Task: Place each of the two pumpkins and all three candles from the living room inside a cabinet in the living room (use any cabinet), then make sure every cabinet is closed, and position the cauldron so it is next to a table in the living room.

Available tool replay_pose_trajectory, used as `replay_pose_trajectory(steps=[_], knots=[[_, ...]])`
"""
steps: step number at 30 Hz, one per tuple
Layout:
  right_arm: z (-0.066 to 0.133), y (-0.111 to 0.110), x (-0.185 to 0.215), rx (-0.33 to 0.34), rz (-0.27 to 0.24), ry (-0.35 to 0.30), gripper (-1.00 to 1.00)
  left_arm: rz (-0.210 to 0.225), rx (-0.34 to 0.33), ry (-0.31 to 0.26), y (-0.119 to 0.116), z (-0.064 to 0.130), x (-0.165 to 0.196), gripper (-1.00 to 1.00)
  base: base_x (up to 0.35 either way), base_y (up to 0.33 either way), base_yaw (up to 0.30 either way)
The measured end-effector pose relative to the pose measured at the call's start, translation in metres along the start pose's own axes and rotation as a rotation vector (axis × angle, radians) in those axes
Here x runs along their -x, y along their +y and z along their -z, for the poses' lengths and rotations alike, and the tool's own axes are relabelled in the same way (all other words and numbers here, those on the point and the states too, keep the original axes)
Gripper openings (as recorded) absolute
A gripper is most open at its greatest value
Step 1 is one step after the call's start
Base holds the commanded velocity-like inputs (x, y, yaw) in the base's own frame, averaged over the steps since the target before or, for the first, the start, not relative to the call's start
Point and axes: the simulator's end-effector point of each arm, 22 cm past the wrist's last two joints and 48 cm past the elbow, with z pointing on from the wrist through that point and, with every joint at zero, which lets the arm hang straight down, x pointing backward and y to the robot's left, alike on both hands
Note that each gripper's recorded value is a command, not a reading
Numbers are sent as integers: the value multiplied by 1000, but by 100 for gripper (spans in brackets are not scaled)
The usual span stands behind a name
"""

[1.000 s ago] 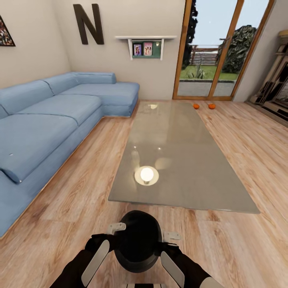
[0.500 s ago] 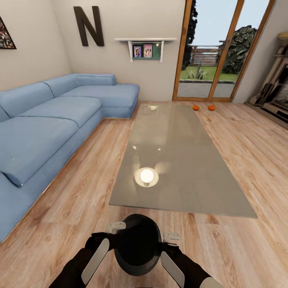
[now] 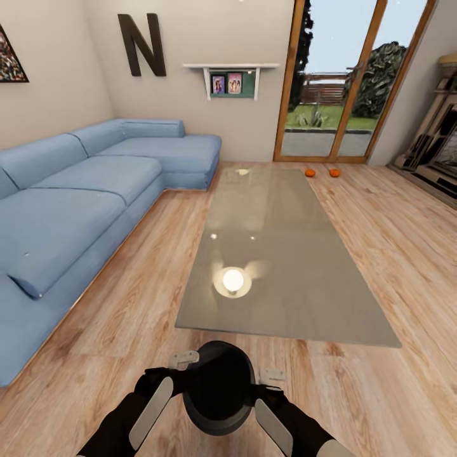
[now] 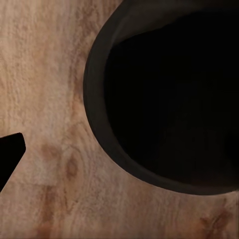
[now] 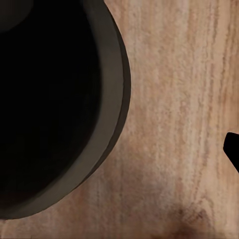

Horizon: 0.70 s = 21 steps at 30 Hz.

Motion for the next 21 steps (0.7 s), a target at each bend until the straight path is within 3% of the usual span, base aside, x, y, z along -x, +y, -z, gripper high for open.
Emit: replay_pose_trajectory(steps=[5, 10, 21], knots=[[9, 4, 6, 12, 0, 1, 100, 0, -1, 0, -2, 9, 6, 100, 0, 0, 0], [19, 19, 12, 81, 2, 0, 100, 0, -1, 1, -3, 19, 11, 100, 0, 0, 0], [39, 23, 24, 91, 2, 3, 100, 0, 0, 1, -6, 39, 23, 100, -79, 0, 0]])
